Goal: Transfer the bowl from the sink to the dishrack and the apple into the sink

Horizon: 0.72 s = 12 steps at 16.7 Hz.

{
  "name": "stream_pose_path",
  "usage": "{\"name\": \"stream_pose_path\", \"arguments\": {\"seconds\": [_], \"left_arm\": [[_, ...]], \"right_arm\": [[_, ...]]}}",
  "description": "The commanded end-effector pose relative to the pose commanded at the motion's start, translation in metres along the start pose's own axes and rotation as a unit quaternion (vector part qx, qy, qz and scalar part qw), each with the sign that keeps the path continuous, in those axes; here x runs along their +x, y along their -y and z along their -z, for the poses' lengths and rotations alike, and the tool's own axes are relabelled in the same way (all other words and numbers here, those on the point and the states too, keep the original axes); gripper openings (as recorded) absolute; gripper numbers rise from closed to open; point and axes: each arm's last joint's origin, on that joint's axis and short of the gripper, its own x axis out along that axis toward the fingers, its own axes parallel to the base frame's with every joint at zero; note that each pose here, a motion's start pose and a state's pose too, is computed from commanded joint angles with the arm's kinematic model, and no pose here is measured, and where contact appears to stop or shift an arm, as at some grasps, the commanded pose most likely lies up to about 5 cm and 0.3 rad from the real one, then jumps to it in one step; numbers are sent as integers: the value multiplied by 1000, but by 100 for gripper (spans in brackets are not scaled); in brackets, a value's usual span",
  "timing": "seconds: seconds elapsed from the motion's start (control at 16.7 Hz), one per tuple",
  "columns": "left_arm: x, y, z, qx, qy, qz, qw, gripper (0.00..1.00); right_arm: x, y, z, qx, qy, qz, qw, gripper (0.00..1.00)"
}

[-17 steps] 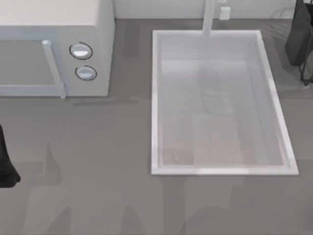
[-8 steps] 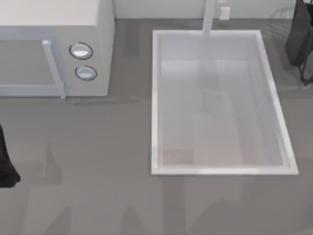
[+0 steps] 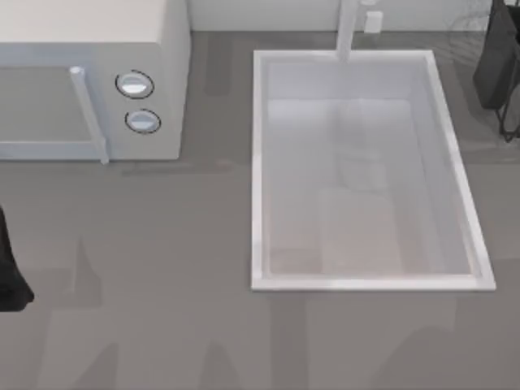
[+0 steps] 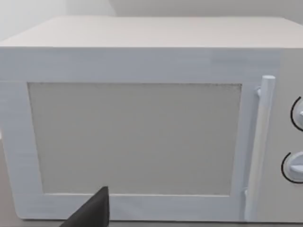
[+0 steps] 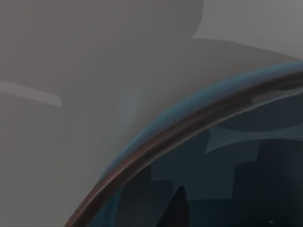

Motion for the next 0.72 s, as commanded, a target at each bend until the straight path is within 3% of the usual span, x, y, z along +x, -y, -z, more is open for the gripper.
{"name": "stream_pose_path", "arguments": {"seconds": [0.24,0.72], "left_arm": [[0,0,0,0,0,0,1000,100],[0,0,0,0,0,0,1000,100]], "right_arm": [[2,0,0,0,-1,0,1000,100],[2,0,0,0,-1,0,1000,40]]}}
